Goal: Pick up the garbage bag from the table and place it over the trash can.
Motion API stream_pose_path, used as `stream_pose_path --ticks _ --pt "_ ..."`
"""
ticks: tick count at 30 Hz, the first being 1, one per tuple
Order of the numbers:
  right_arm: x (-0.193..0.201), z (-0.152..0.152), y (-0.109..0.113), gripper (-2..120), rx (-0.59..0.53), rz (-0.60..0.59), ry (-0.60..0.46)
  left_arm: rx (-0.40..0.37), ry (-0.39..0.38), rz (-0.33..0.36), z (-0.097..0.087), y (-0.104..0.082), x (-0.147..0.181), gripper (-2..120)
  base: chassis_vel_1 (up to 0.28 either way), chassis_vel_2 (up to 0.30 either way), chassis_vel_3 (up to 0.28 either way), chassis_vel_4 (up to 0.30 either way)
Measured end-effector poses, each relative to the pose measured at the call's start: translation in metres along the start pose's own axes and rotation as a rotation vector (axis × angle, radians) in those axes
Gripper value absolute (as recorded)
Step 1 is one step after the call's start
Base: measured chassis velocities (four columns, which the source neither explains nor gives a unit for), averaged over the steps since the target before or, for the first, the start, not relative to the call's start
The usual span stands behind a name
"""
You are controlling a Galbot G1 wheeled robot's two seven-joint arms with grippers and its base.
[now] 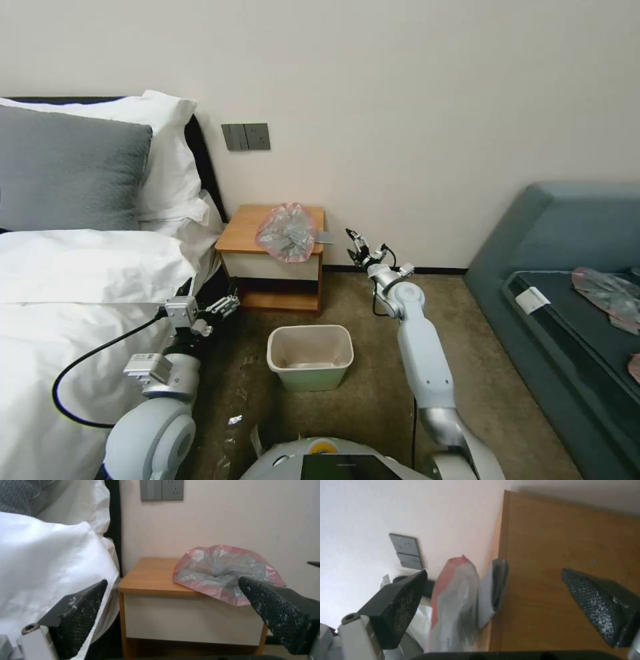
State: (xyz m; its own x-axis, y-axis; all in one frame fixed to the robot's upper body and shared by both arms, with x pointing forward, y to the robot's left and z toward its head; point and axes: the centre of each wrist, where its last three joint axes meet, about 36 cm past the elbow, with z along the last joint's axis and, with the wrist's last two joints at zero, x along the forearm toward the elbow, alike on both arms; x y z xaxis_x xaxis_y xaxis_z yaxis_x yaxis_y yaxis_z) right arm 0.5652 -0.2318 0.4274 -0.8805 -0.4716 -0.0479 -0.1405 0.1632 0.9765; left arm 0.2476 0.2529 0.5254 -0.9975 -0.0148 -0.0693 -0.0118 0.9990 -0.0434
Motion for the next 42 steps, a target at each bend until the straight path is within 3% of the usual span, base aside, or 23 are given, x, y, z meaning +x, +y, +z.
stream_pose_path --ticks 9,20,26,36,42 --pt "-0.018 0.007 -0.02 100 0.001 -0.025 0.077 -0.006 -0.001 0.012 -0.001 0.001 0.0 100 0.0 0.0 0.0 0.0" --pt "-0.032 -0.001 -0.023 98 0.052 -0.065 0.153 -0.01 0.004 -0.002 0.0 -0.002 0.004 100 0.0 0.0 0.0 0.0" --pt "-0.038 0.001 -0.02 81 0.08 -0.077 0.159 -0.009 0.005 -0.004 0.003 -0.004 0.005 100 0.0 0.0 0.0 0.0" --pt "-0.043 0.004 -0.017 39 0.094 -0.088 0.151 -0.015 -0.001 -0.005 0.004 -0.004 0.005 100 0.0 0.0 0.0 0.0" --pt "-0.044 0.005 -0.016 22 0.097 -0.088 0.147 -0.02 -0.002 -0.008 0.005 -0.004 0.006 100 0.0 0.0 0.0 0.0"
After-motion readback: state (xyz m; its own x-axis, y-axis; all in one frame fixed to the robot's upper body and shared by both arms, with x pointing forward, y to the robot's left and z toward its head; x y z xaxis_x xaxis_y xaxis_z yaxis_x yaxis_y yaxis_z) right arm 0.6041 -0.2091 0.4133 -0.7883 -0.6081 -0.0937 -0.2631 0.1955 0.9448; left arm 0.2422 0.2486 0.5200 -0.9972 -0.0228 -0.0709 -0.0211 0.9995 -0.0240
